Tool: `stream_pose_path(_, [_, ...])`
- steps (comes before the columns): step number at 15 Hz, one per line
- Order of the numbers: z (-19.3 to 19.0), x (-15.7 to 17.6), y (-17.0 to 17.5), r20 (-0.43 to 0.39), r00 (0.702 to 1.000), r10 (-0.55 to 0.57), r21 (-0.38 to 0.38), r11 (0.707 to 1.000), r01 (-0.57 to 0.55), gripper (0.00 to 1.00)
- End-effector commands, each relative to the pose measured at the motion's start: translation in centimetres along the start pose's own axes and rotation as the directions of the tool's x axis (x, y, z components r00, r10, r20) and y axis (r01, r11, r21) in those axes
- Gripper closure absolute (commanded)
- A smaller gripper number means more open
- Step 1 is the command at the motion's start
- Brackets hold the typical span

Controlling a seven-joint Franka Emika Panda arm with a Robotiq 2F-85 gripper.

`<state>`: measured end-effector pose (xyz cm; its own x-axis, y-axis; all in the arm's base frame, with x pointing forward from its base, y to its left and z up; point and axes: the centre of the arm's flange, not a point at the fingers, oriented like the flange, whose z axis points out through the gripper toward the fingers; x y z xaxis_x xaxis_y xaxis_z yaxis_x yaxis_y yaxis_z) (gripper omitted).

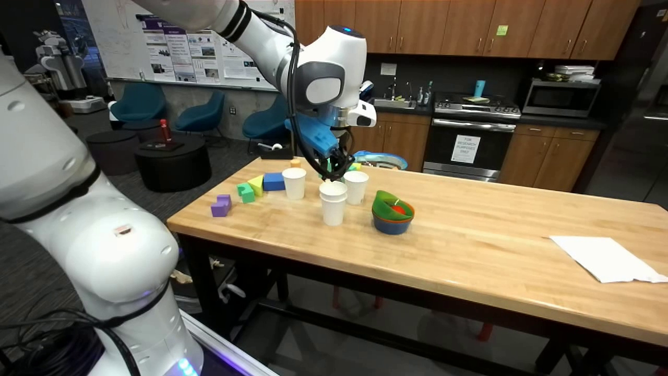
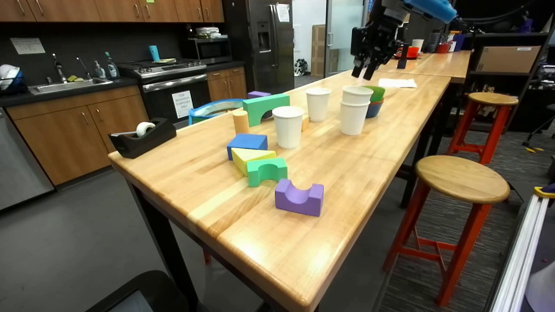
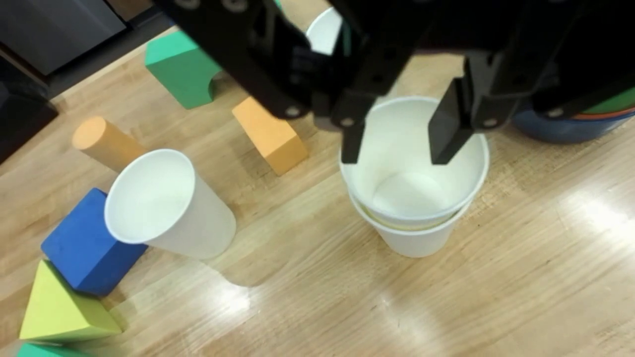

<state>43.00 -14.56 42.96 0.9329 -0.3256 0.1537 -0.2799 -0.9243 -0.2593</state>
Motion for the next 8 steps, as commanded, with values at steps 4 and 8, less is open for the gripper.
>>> stream_pose_path(4, [-0.2,-0.6,-0.4,-0.009,1.0,-0.022,0.012,1.0,0.022,0.07])
stream_pose_path(8, [-0.8,-3.2,-3.2,-0.01,0.99,-0.14,0.05,0.989,0.141,0.0])
